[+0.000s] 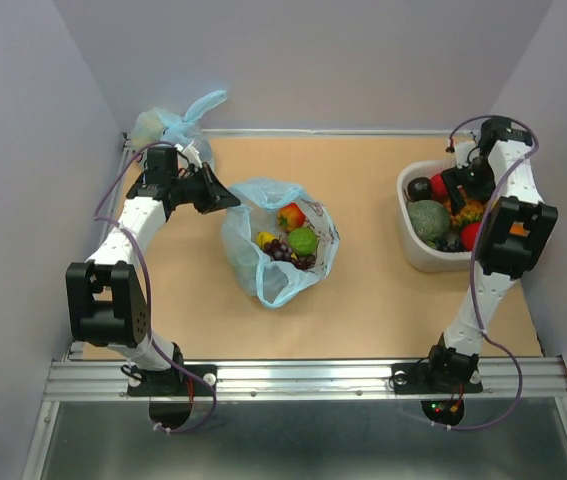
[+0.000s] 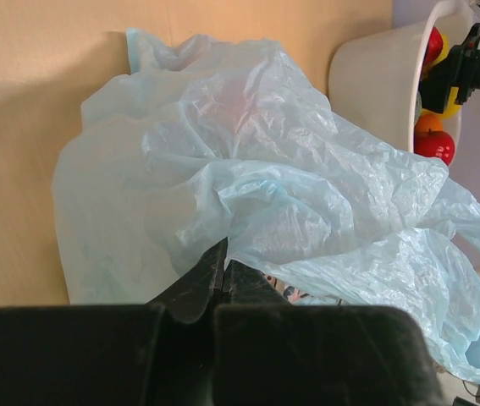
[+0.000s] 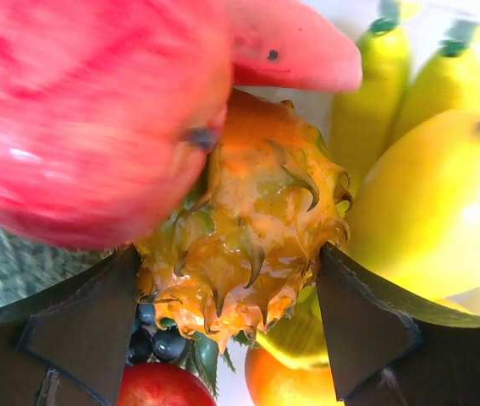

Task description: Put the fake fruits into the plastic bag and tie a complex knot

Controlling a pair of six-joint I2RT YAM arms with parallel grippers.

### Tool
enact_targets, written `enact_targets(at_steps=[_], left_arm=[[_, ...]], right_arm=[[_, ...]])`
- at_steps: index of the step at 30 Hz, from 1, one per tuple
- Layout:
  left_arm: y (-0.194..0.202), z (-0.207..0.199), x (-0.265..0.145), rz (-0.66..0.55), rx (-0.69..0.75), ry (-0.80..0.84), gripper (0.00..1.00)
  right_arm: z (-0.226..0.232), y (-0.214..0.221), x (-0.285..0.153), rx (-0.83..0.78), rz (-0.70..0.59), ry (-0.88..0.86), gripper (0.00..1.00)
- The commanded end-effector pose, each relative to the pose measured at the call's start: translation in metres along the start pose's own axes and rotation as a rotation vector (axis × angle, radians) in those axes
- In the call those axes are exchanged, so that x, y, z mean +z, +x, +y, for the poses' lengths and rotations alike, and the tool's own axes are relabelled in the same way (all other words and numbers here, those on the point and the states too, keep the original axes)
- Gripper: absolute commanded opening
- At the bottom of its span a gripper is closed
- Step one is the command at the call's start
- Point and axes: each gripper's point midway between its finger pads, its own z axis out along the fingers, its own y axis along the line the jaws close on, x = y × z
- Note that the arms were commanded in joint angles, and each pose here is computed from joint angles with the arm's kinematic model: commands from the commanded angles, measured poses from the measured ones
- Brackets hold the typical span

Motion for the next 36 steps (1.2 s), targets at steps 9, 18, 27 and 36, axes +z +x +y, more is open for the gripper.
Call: enact_targets(at_steps=[9,18,27,36], left_arm=[[-0.006,-0.007,-0.006,-0.019,0.044,0.021,0.0],[-0.005,-0.006,-0.004,-0.008,0.046,0.02,0.0],[-0.004,-0.005,-0.003,-0.007,0.039,0.025,0.0],[-0.001,-0.004,-0.004,0.0,0.039,0.019,0.0]], right_arm=[[0.0,-0.042,-0.12,0.009,-0.301,0.057,0.39],[0.008,-0.023,-0.147,-0.011,-0.284,0.08,0.38],[0.004,-0.033,-0.199,0.01,-0.415,0.133,0.38],[0.109,-0.066,-0.27,-0.116,-0.773,-0.264,0.39]])
